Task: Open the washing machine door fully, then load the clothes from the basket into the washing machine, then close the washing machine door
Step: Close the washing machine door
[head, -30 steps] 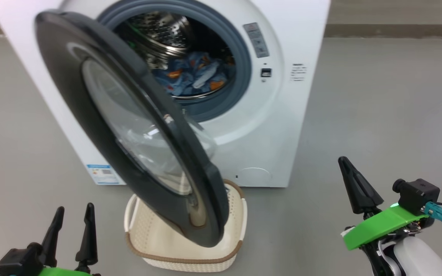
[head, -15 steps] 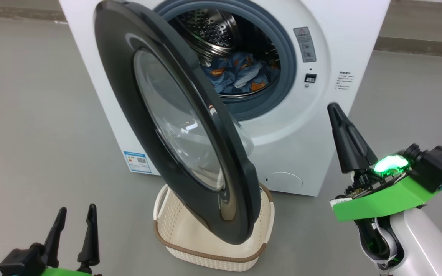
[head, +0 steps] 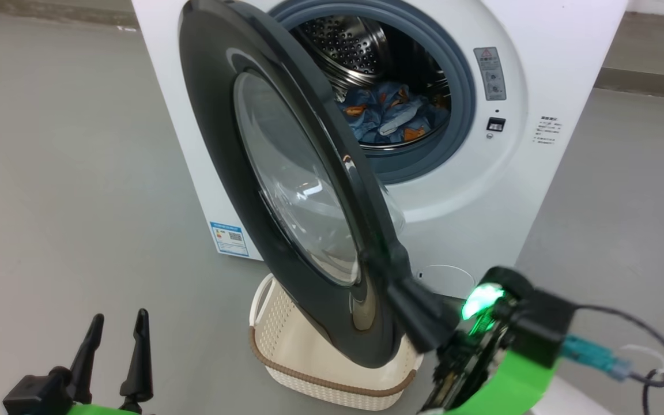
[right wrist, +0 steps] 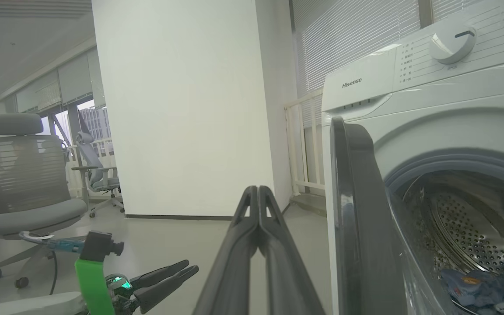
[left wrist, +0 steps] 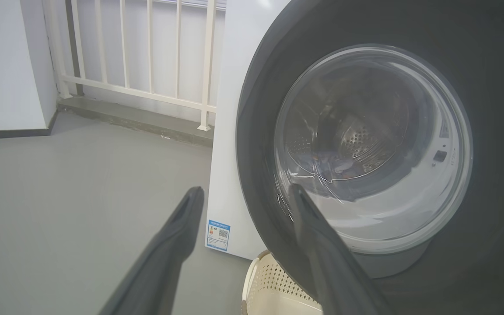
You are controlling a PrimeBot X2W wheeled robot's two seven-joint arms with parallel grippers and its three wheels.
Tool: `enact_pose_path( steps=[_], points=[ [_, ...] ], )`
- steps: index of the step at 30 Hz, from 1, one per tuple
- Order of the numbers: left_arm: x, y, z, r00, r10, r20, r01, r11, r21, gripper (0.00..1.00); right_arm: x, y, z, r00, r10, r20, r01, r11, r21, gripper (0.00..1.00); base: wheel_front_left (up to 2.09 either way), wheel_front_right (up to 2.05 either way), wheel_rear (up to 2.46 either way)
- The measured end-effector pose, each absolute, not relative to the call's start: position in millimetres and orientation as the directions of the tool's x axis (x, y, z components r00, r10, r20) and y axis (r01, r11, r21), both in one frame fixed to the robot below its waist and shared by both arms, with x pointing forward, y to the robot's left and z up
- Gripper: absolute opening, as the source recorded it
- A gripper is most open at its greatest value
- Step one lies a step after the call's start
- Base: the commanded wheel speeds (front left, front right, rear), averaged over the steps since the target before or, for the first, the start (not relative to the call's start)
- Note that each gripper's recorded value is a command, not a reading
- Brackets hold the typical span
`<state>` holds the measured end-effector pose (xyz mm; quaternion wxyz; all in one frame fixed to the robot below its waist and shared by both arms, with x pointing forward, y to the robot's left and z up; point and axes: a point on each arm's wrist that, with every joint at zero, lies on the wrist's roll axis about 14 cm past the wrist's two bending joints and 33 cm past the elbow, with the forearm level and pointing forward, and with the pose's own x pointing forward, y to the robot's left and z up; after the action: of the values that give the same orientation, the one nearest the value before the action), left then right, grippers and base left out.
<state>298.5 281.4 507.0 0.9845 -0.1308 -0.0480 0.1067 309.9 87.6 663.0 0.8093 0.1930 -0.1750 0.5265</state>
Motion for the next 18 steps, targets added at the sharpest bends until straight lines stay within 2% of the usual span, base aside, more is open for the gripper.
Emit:
enact_pose_path(
  steps=[4,15,18],
  points=[
    [293.2,285.9,506.0,0.968,0.241,0.065,-0.215,0.937,-0.275,1.00,296.2,108.6,627.9,0.328,0.867,0.376,-0.944,0.311,0.107,0.00,0.00,0.00,0.00],
    [282.3,293.5,502.6,0.959,0.278,0.056,-0.251,0.924,-0.288,1.00,295.4,127.5,563.2,0.296,0.941,0.166,-0.952,0.276,0.136,0.00,0.00,0.00,0.00],
    [280.0,294.5,501.0,0.956,0.287,0.051,-0.260,0.919,-0.297,1.00,301.5,125.9,542.8,0.307,0.947,0.098,-0.944,0.290,0.156,0.00,0.00,0.00,0.00]
  ],
)
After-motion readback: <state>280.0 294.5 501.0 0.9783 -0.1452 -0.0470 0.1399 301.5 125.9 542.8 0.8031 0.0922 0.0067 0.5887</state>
